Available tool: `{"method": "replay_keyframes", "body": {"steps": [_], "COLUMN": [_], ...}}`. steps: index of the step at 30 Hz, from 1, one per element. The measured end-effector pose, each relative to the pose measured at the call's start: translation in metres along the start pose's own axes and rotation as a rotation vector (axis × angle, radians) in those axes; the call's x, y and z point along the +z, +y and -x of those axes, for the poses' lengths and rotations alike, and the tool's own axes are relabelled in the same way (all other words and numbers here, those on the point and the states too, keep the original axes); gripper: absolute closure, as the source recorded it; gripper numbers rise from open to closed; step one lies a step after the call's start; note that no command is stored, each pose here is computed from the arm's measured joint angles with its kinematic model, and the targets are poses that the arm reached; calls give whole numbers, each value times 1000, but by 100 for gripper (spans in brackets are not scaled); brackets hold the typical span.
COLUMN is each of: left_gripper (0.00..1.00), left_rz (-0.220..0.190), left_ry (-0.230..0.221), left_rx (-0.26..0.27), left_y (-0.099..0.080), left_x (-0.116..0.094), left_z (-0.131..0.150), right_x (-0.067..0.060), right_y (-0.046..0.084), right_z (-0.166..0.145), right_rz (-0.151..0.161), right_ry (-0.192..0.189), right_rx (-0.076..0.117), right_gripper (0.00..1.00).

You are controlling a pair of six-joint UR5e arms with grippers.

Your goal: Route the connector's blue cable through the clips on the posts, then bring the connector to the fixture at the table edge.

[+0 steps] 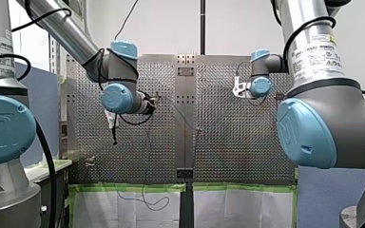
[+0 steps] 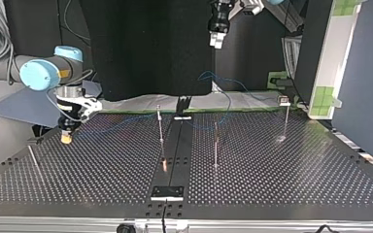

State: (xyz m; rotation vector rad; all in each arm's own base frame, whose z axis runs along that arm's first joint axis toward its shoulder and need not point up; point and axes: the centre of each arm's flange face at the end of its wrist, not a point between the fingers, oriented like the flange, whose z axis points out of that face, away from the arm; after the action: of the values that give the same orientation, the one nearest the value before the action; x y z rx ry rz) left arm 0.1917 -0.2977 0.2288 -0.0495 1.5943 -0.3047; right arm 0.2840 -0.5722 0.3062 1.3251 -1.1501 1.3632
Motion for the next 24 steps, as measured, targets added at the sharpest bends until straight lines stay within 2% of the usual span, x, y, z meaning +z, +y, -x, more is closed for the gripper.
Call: {"method": "replay_keyframes", "body": {"steps": [5, 6, 11, 15, 20, 24], "left_gripper": [0, 0, 0, 0, 0, 0], "left_rz": [21, 30, 53, 56, 52, 47], "left_ry": [13, 20, 42, 46, 23, 1], "left_rx": [18, 28, 55, 61, 43, 26], "left_y": [5, 6, 9, 9, 8, 6], "left_x": [-1, 0, 3, 4, 3, 2], "left_z": [-8, -12, -24, -29, -19, -9], "right_x": [-6, -9, -16, -18, -16, -14], "right_y": [14, 20, 38, 50, 63, 72], "right_z": [-18, -23, -32, -25, -20, -14], "right_rz": [49, 67, 113, 133, 154, 168], "right_ry": [0, 0, 22, 28, 45, 44], "right_rx": [-7, -9, -8, -8, -8, -10], "right_gripper": [100, 100, 100, 100, 100, 100]}}
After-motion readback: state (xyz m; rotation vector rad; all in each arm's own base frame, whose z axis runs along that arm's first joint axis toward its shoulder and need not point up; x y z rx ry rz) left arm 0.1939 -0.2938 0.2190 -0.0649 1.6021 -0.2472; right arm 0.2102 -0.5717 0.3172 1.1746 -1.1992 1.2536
